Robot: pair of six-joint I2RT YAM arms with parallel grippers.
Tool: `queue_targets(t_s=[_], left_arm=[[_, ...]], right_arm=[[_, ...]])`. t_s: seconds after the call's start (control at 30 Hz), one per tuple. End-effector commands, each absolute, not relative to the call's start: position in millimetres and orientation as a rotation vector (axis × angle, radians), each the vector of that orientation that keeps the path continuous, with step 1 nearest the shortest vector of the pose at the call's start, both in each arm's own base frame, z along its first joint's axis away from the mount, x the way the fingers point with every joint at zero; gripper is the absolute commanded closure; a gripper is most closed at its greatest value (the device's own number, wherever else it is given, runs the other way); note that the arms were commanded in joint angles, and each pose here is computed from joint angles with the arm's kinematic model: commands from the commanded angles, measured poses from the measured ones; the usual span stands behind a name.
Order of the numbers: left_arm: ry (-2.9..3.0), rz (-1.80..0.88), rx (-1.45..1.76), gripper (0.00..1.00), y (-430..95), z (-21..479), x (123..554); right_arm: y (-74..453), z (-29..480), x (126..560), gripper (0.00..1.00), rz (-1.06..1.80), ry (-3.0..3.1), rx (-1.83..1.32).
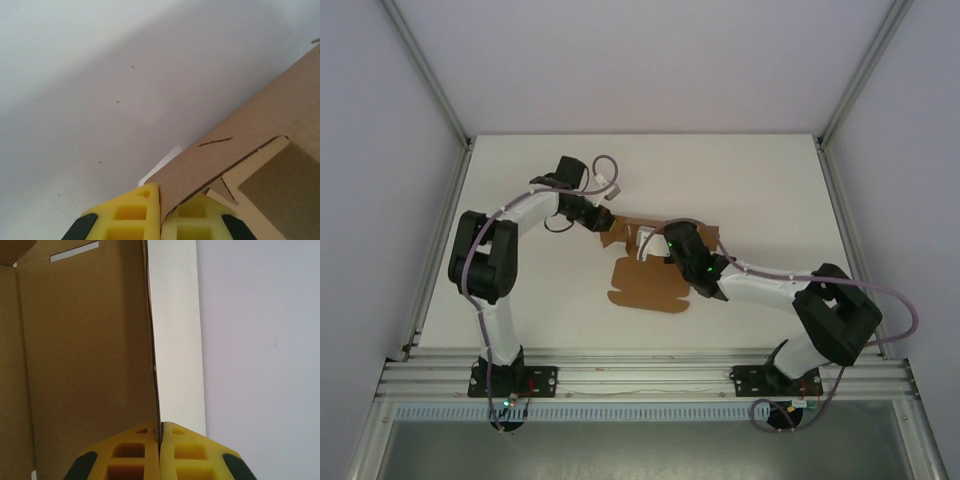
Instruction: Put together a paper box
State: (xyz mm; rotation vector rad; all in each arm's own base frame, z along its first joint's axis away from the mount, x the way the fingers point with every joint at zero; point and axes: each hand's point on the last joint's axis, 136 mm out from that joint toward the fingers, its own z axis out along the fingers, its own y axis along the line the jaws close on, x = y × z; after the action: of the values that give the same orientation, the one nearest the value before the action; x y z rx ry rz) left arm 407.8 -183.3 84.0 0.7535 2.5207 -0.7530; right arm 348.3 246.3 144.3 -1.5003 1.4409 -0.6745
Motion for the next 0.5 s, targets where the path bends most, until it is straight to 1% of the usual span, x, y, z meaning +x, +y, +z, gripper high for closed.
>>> queue_targets(t_s=[0.0, 0.13, 0.23, 0.37, 0.47], left_arm=[[2.511, -0.565, 0.531, 0.99, -164.1, 99.6, 433.6], [2.486, -0.504, 0.264, 0.99, -161.7, 115.7, 446.7], [2.473, -0.566, 0.125, 1.0, -172.5, 127.0, 442.9], [2.455, -0.656, 0.051, 1.0, -196.5, 132.6, 430.4], [2.464, -0.623, -0.035, 1.0, -202.8, 126.7, 425.4]], right_arm=[[245.5, 158.0, 348.4, 1.0, -0.667, 1.448, -1.423], [247.6, 158.3, 345.8, 1.0, -0.655, 1.454, -1.409], [248.4, 155.1, 346.1, 1.0, -0.66, 1.464, -1.394], [250.2, 149.9, 346.2, 1.0, -0.667, 1.467, -1.386], [254.4, 148.5, 345.2, 1.0, -0.651, 1.469, -1.378]])
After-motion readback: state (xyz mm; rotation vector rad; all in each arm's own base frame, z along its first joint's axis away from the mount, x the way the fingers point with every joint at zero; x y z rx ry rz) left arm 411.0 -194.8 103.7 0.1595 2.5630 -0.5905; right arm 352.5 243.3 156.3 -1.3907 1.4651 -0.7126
